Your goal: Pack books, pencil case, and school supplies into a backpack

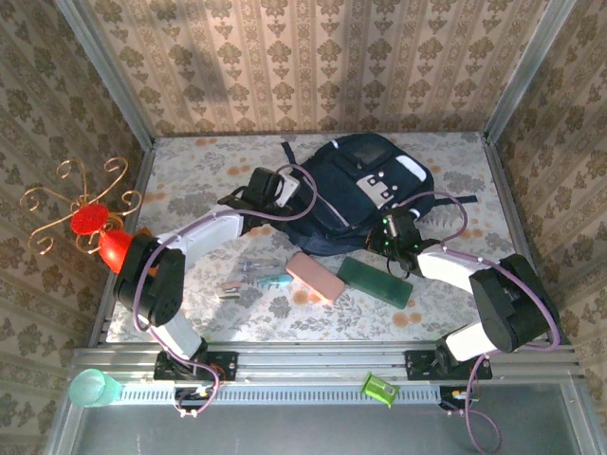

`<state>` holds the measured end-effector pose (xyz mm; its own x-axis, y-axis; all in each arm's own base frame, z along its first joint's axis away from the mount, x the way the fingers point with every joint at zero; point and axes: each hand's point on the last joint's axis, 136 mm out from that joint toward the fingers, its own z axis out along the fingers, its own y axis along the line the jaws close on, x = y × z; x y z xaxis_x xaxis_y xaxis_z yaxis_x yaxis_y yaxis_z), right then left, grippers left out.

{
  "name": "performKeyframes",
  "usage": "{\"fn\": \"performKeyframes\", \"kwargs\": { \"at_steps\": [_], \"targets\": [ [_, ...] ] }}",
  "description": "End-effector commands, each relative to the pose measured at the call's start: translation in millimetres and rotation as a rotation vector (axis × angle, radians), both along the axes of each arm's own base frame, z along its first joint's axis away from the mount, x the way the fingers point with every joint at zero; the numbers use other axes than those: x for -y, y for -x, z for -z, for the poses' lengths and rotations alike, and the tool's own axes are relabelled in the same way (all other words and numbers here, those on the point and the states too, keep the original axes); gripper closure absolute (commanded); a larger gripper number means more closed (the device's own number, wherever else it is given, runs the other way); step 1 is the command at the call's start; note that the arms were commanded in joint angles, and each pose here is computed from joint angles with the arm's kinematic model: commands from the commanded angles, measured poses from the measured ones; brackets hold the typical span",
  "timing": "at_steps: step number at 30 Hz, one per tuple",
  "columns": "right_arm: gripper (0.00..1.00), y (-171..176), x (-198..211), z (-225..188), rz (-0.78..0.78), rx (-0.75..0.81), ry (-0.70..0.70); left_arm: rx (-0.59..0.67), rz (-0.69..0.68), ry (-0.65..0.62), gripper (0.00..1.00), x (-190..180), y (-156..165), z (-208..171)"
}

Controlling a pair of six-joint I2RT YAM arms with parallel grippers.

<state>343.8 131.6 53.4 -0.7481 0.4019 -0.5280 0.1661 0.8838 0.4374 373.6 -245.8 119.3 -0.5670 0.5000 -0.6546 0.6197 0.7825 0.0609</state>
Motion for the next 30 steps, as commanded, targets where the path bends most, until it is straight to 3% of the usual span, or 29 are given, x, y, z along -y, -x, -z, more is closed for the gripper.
{"fn": "performKeyframes", "kwargs": {
  "at_steps": [1, 2, 4, 7, 11, 22, 30],
  "targets": [
    [1.00, -11.4, -2.7, -18.8, -0.035, 0.092, -0.003, -0.015, 0.146, 0.153, 1.00, 30.1, 20.5, -20.1],
    [1.00, -11.7, -6.2, -20.0, -0.046, 0.097, -0.019, -0.029, 0.193, 0.211, 0.99, 41.6, 30.1, -26.6],
    [1.00, -12.7, -10.0, -21.3, -0.057, 0.104, -0.039, -0.058, 0.277, 0.262, 0.79, 61.5, 49.7, -31.9],
    [1.00, -12.9, -11.5, -20.9, -0.059, 0.103, -0.046, -0.113, 0.336, 0.211, 0.58, 80.5, 70.6, -22.5],
    [1.00, -13.8, -11.7, -21.3, -0.056, 0.104, -0.050, -0.202, 0.249, 0.164, 0.49, 91.3, 76.8, -7.3],
    [1.00, -13.3, -13.7, -19.4, -0.055, 0.105, -0.069, -0.256, 0.070, 0.117, 0.49, 91.8, 74.5, 10.9],
    [1.00, -12.5, -14.6, -16.1, -0.052, 0.100, -0.083, -0.288, 0.075, 0.127, 0.61, 102.8, 70.9, 17.4]
  ]
}}
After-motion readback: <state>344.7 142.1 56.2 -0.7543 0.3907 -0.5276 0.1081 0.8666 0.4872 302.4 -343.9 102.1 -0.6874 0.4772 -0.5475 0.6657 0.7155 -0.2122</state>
